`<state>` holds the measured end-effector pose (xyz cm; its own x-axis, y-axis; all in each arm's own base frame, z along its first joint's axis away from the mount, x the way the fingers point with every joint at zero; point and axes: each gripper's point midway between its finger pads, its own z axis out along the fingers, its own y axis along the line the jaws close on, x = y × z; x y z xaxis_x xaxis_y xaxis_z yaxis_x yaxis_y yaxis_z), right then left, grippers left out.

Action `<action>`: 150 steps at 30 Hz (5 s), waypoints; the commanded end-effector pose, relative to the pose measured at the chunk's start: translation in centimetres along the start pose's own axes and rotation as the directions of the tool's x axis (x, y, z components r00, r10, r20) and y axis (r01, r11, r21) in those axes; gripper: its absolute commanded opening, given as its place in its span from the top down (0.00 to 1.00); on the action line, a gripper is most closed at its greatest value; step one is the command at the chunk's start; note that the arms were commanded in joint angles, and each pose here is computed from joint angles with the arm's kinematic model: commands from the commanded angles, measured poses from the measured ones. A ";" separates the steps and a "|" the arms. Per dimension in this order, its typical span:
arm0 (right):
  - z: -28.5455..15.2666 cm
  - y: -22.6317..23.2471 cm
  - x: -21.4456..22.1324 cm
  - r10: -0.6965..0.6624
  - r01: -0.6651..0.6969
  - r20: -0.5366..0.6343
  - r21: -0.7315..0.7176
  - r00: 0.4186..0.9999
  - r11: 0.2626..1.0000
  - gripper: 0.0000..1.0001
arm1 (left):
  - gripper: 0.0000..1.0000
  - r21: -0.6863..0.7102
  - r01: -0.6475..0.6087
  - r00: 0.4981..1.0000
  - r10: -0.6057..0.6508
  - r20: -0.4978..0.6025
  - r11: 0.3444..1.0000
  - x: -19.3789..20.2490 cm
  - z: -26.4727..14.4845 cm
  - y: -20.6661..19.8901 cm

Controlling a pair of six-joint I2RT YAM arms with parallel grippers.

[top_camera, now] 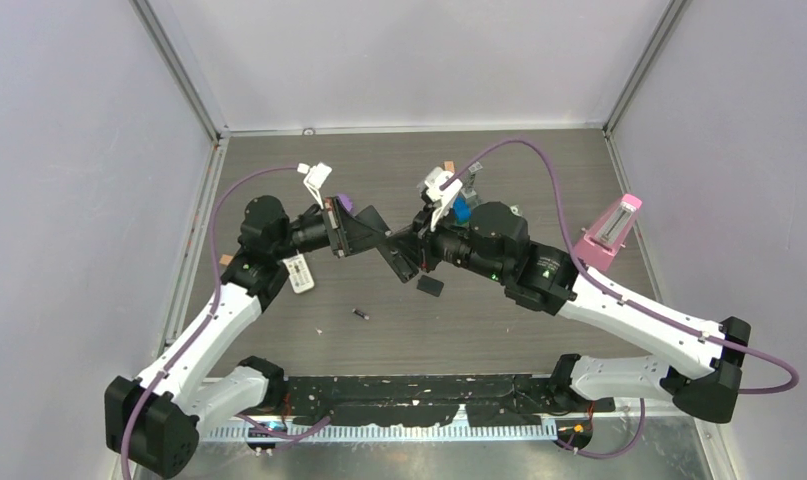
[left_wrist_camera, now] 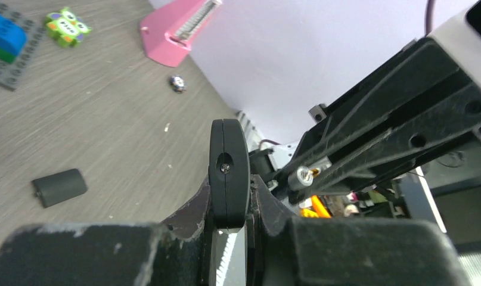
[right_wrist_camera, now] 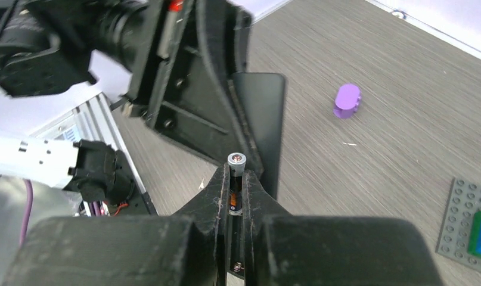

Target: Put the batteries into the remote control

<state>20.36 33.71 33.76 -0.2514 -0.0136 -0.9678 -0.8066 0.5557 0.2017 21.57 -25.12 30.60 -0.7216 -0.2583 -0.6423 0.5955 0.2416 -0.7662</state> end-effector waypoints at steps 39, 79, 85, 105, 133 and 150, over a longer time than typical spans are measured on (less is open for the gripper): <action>-0.4 1.6 3.1 -0.164 0.156 -0.237 -0.051 0.958 0.986 0.88 | 1.00 0.310 0.023 0.998 -0.040 0.046 0.950 -3.5 -1.6 -4.4; -0.4 -0.1 -0.3 0.051 -0.026 -0.195 0.129 0.979 0.991 0.47 | 1.00 0.233 -0.024 0.994 -0.003 0.112 0.972 -2.2 -2.4 -3.0; -1.0 1.1 -2.2 0.177 -0.171 -0.121 0.057 0.977 0.984 0.32 | 1.00 0.226 -0.019 0.995 -0.004 0.104 0.974 -1.8 -2.5 -2.8; 0.6 0.4 1.1 0.485 -0.478 -0.210 0.087 0.849 0.874 0.03 | 1.00 0.225 -0.033 0.994 0.008 0.111 0.974 -1.7 -2.7 -3.1; 1.6 2.2 4.0 0.513 -0.546 -0.303 -0.029 0.803 0.837 0.45 | 1.00 0.193 -0.007 0.991 -0.019 0.130 0.981 -2.0 -2.7 -2.6; 1.8 2.3 3.1 0.533 -0.569 -0.276 -0.064 0.800 0.820 0.34 | 1.00 0.232 -0.042 0.984 0.000 0.179 0.972 -2.6 -3.0 -3.5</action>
<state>18.09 36.26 28.96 -0.8010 0.0055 -0.5986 -0.5355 0.4407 0.7205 21.04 -22.73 33.17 -0.7101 -0.3955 -0.5825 0.6162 0.0512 -0.7859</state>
